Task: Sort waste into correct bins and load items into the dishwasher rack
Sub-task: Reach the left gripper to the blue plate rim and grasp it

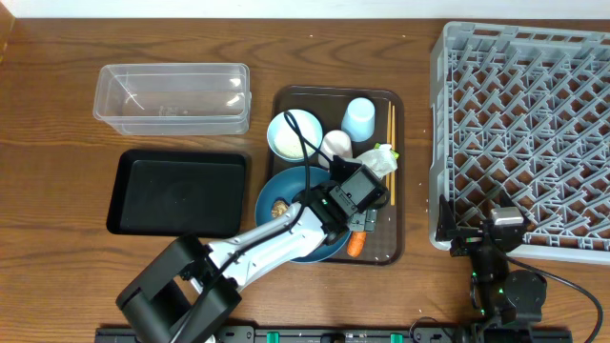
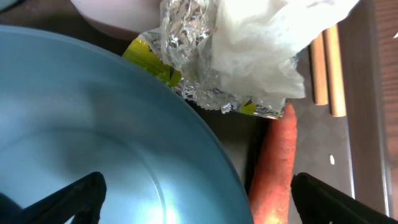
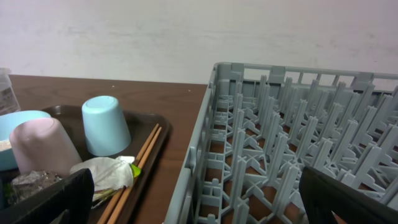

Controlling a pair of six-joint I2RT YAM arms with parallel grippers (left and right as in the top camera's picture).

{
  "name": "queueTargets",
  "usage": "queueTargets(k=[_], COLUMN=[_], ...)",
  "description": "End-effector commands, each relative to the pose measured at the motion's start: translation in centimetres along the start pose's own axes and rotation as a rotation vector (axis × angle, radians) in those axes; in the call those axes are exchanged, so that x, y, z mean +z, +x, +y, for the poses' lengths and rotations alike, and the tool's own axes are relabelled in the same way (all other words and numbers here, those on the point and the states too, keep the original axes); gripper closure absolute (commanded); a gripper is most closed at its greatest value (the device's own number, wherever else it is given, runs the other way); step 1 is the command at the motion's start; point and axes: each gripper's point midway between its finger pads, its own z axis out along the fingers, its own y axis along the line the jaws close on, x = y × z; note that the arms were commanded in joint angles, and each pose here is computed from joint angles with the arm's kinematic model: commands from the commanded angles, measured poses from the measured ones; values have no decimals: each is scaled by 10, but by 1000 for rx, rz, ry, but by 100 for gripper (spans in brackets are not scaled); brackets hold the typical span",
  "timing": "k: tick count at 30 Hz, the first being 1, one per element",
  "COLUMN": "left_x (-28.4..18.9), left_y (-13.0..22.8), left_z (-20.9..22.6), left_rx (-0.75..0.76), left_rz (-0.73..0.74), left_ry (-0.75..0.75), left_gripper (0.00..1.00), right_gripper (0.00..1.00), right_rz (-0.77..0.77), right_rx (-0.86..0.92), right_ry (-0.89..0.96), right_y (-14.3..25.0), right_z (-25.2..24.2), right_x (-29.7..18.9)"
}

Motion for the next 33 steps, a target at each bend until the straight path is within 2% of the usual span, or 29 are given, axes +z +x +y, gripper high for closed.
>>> queueTargets(k=[1,5,22,28,33], left_x=[2,3,20,20,20], left_y=[-6,-8,6,5,10], left_z=[1,3,9,9,4], left_rx=[-7,-10,-22,-22,-16], left_rz=[-22,-35,10,8,26], left_ry=[-21,-36,-73,-71,-52], left_gripper=[12,25,26,47,51], right_gripper=[1,1,1,1,1], right_rz=[-1,-1,-1,-1,-1], right_rx=[11,11,11,11,11], right_ry=[13,13,13,13,13], right_y=[0,0,0,0,0], right_z=[-3,-3,-3,-3,-3], right_x=[0,0,0,0,0])
